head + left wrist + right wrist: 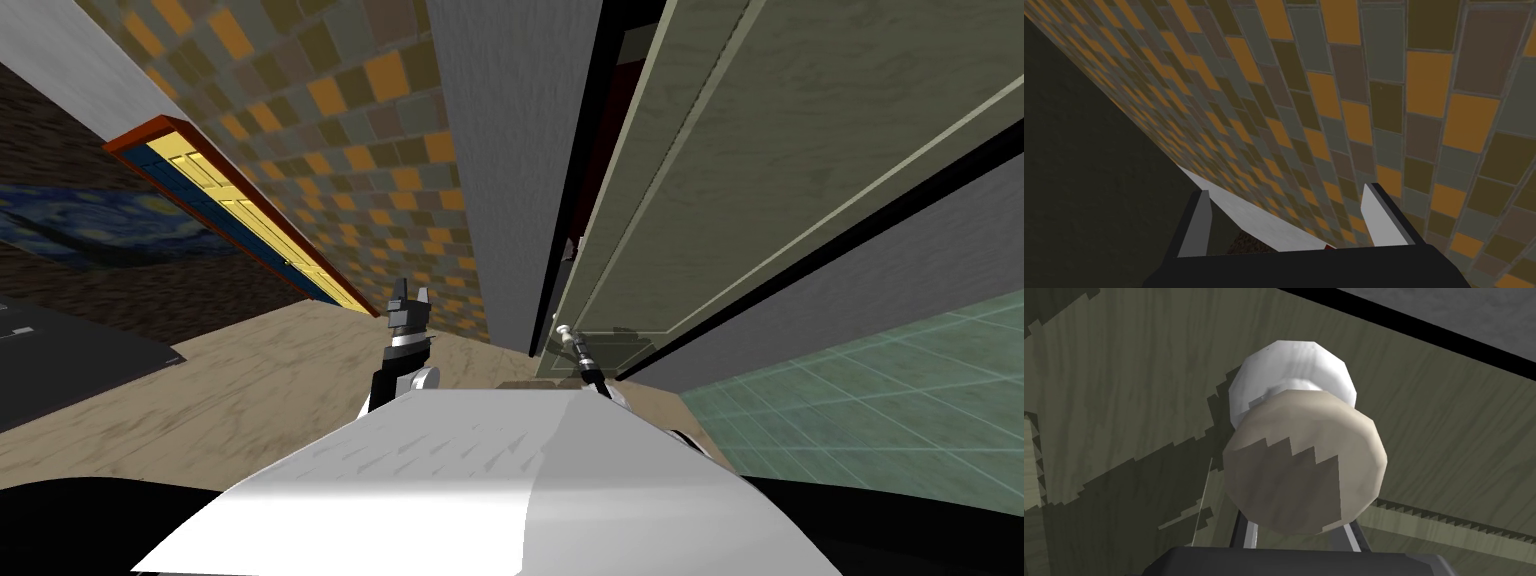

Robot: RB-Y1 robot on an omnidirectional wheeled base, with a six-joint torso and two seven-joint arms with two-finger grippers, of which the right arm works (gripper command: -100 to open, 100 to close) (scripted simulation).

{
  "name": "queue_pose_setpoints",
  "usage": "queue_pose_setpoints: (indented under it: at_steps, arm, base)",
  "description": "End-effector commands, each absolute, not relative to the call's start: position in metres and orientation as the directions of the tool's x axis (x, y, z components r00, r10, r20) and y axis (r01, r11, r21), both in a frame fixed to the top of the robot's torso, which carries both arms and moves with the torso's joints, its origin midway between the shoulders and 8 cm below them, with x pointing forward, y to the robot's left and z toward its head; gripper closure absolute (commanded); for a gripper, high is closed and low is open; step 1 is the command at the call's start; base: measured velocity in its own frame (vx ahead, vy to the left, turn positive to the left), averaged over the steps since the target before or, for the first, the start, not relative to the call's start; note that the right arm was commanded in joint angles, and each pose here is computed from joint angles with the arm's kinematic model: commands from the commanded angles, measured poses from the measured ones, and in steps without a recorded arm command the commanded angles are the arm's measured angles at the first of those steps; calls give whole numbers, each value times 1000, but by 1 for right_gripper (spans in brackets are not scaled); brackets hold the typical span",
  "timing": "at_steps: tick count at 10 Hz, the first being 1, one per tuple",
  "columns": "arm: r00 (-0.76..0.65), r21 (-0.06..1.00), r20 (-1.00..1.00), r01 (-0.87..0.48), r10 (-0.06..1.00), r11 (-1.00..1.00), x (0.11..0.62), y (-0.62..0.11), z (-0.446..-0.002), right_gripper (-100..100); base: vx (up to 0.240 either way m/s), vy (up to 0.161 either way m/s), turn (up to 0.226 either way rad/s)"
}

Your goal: Pull the door open

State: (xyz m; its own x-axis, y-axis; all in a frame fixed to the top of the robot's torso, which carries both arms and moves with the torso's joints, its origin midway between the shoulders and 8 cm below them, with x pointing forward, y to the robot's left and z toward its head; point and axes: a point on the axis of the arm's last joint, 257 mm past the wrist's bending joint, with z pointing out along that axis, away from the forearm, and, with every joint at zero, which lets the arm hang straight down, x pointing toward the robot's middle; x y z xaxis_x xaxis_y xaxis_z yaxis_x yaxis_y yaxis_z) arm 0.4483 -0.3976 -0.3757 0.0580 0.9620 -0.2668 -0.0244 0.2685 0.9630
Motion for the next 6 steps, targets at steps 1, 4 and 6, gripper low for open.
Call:
queue_pose_setpoints:
  at_steps: [1,4,6]
  arm:
    - [33,977,-211,-32,977,212,449,-380,-380,100]
    - [35,985,-163,-48,986,164,452,-379,-375,100]
    - [37,986,-163,-33,986,164,449,-381,-380,100]
  base:
    - [-52,-28,46]
    - [-33,-18,28]
    - [-5,4,-1]
